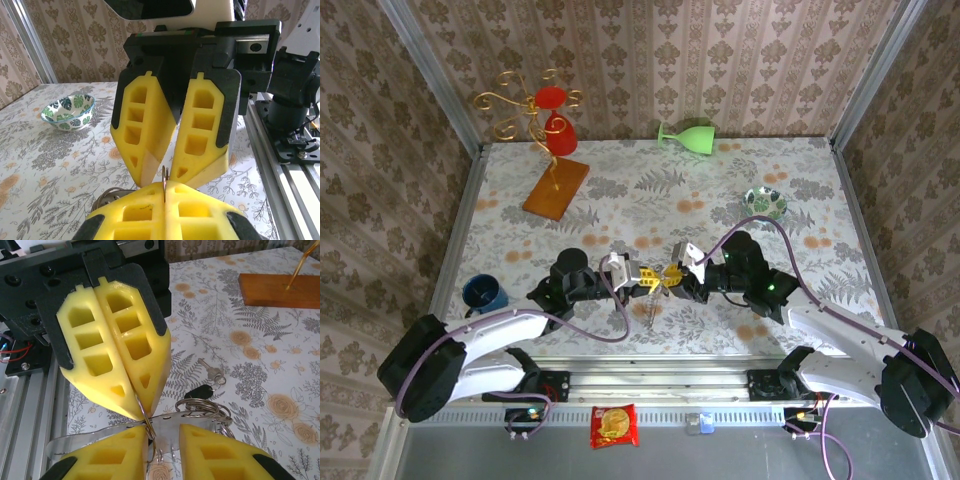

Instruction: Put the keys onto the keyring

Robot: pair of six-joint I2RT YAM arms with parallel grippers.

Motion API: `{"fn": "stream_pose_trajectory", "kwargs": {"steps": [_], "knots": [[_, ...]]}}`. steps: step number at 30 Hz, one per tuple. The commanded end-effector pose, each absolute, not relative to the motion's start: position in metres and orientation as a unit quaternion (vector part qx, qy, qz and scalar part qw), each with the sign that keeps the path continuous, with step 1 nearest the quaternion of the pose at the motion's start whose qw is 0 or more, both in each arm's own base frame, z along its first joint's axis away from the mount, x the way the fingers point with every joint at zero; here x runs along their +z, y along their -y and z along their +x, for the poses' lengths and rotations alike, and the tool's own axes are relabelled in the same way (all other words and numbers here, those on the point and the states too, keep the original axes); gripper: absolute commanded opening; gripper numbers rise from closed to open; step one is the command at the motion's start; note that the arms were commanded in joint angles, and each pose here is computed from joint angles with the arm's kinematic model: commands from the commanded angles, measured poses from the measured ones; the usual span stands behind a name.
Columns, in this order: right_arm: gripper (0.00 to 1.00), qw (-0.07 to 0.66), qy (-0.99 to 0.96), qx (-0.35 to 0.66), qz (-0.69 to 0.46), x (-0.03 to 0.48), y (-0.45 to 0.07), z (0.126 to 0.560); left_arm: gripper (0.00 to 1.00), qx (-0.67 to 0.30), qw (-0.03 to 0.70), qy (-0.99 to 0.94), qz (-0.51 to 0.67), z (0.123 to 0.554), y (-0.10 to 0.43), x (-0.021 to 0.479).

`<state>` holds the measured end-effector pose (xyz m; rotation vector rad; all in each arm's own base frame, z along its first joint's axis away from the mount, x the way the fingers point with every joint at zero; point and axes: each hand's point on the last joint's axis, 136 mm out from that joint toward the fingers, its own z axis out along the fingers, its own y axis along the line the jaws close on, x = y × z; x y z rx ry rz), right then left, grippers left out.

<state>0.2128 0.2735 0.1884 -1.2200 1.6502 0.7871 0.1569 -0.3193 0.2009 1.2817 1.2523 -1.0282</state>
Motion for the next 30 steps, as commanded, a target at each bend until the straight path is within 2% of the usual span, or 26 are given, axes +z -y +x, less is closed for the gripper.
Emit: {"fn": "stream_pose_trajectory", "kwargs": {"steps": [1,6,9,10,12,14,23,30], "knots": [[0.23,0.479,-0.647,0.328,-0.494,0.201,-0.277,0.212,0.00,-0.454,0.525,-0.488,0.529,0.150,0.321,0.219],[0.14,0.480,-0.639,0.340,-0.495,0.206,-0.282,0.211,0.00,-0.463,0.521,-0.487,0.526,0.149,0.322,0.219],[0.01,0.481,-0.638,0.343,-0.494,0.208,-0.283,0.211,0.00,-0.461,0.519,-0.498,0.520,0.153,0.321,0.216],[0.00,0.479,-0.639,0.340,-0.496,0.207,-0.282,0.211,0.01,-0.456,0.521,-0.507,0.514,0.157,0.320,0.214],[0.00,0.470,-0.645,0.332,-0.503,0.203,-0.280,0.210,0.15,-0.447,0.523,-0.518,0.507,0.163,0.317,0.212],[0.00,0.456,-0.652,0.319,-0.515,0.200,-0.277,0.208,0.19,-0.431,0.520,-0.527,0.516,0.165,0.316,0.208],[0.00,0.395,-0.661,0.264,-0.580,0.190,-0.272,0.205,0.21,-0.372,0.473,-0.541,0.587,0.159,0.309,0.187],[0.00,0.363,-0.649,0.235,-0.627,0.191,-0.277,0.201,0.21,-0.368,0.484,-0.530,0.592,0.163,0.312,0.197]]}}
